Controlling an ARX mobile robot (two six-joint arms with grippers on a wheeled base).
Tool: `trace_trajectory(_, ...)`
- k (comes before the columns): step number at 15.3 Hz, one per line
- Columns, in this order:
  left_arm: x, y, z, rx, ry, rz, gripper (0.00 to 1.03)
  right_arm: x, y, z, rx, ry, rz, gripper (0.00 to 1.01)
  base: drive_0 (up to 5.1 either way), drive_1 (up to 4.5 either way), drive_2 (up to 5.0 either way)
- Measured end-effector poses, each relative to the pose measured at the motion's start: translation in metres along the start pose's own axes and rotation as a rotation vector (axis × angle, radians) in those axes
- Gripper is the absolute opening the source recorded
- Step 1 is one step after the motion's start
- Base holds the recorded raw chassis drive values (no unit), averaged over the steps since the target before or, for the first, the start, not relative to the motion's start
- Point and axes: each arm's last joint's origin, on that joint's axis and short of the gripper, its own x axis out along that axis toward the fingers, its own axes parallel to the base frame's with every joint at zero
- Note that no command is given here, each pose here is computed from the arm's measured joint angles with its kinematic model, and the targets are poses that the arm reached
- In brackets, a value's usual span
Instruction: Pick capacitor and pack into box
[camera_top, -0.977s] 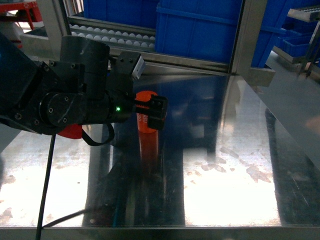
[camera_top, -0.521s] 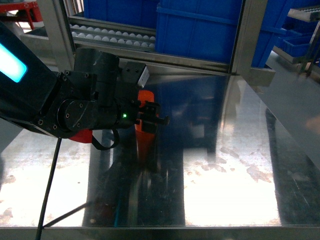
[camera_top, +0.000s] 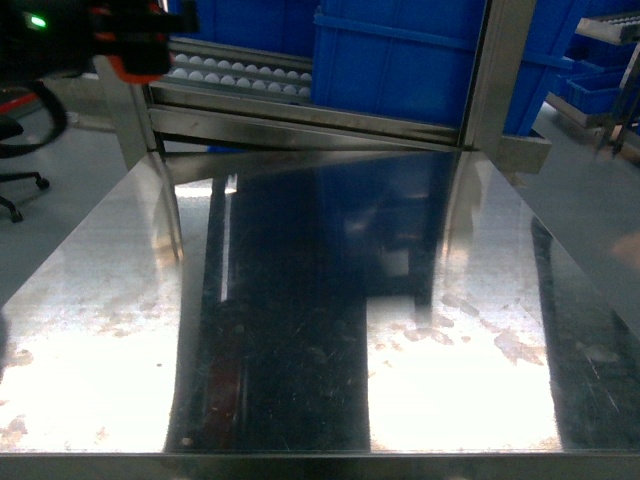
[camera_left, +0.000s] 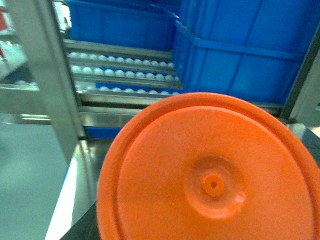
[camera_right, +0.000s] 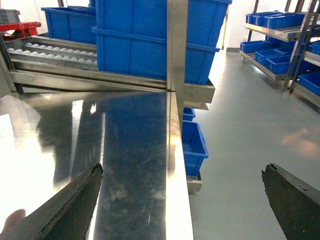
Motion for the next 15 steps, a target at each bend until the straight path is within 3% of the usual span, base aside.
trace_trajectory(3,-0.087,0.009,0.011,0.019,-0.067,0.136,0.45,0.0,0.0,0.0,0.0,0.0,0.0,0.98,0.0,0.0,0.0)
trace_trajectory(5,-0.143,0.01,0.021,0.013,-0.117,0.215,0.45,0.0,0.0,0.0,0.0,0.0,0.0,0.98,0.0,0.0,0.0)
trace_trajectory(7,-0.187,0.004,0.013,0.004,-0.114,0.269,0.45,0.0,0.0,0.0,0.0,0.0,0.0,0.98,0.0,0.0,0.0)
trace_trajectory(9,-0.193,0.003,0.02,-0.013,-0.162,0.267,0.45,0.0,0.0,0.0,0.0,0.0,0.0,0.98,0.0,0.0,0.0)
trace_trajectory(11,-0.192,0.004,0.017,-0.006,-0.144,0.275,0.44,0.0,0.0,0.0,0.0,0.0,0.0,0.98,0.0,0.0,0.0)
trace_trajectory(12,-0.193,0.005,0.017,0.003,-0.109,0.25,0.44,0.0,0.0,0.0,0.0,0.0,0.0,0.98,0.0,0.0,0.0)
trace_trajectory(13,-0.198,0.011,0.011,0.015,-0.056,0.179,0.44,0.0,0.0,0.0,0.0,0.0,0.0,0.98,0.0,0.0,0.0)
trace_trajectory(15,-0.211,0.021,-0.013,0.012,-0.038,0.147,0.44,0.0,0.0,0.0,0.0,0.0,0.0,0.98,0.0,0.0,0.0)
